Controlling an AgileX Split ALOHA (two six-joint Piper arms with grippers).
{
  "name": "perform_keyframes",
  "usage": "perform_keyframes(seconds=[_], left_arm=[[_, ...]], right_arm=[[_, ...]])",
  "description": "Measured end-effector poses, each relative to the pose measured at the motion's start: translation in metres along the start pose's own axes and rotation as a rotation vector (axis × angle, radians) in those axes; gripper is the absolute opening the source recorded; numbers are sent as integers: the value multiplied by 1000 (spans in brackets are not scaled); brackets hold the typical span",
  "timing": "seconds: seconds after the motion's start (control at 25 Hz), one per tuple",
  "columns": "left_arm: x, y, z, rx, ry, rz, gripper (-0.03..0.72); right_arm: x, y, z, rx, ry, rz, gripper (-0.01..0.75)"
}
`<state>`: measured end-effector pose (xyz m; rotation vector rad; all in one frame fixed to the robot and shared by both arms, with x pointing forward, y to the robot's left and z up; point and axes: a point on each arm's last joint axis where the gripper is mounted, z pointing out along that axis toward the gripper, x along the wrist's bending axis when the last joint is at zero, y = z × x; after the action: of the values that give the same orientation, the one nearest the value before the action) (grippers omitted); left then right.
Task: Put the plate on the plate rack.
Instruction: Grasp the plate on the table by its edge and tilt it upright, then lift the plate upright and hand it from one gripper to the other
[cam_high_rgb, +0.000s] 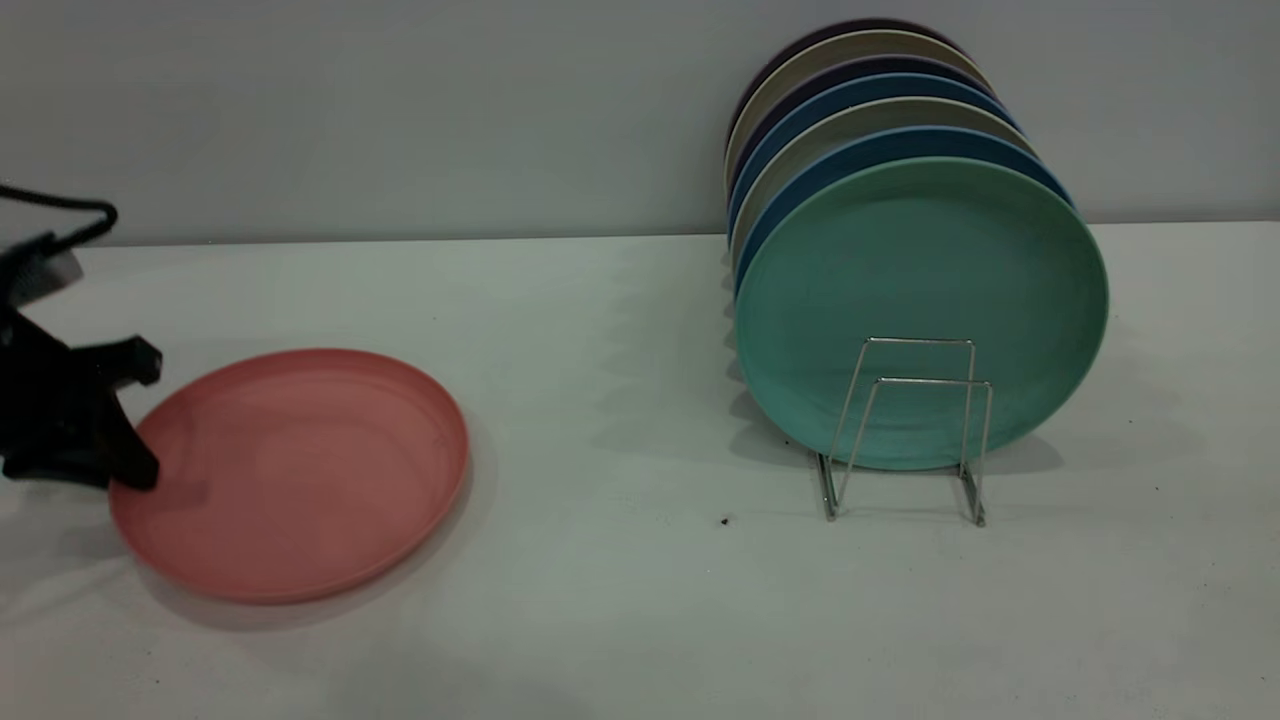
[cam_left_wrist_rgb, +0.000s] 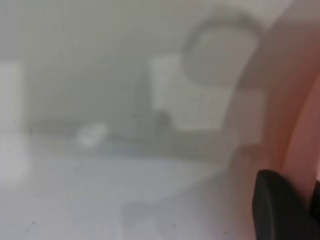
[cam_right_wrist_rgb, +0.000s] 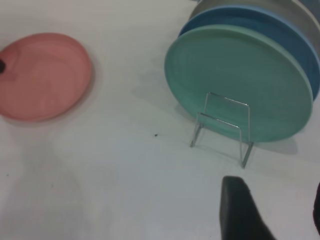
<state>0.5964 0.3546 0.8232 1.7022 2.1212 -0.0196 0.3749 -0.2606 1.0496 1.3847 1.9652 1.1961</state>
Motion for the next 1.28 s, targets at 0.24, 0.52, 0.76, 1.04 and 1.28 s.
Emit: perform_keyframes(seconds=[0.24,0.52,0.76,1.04,1.28], left_arm=[[-15,12,-32,-67,-35,67,18],[-50,23,-63,-186,-212,161,18],[-92,21,-72,-235,-406,273,18],[-135,10,-78,-227,-527,394,18],[-164,-1,-74,-204,-566,463,18]], right_arm=[[1,1,0,-9,9,17,377],[3,3,3,-19,51,49,377],[4,3,21,17,148,75,377],[2,7,43,2,235,109,382],[-2,4,61,24,276,137,413]])
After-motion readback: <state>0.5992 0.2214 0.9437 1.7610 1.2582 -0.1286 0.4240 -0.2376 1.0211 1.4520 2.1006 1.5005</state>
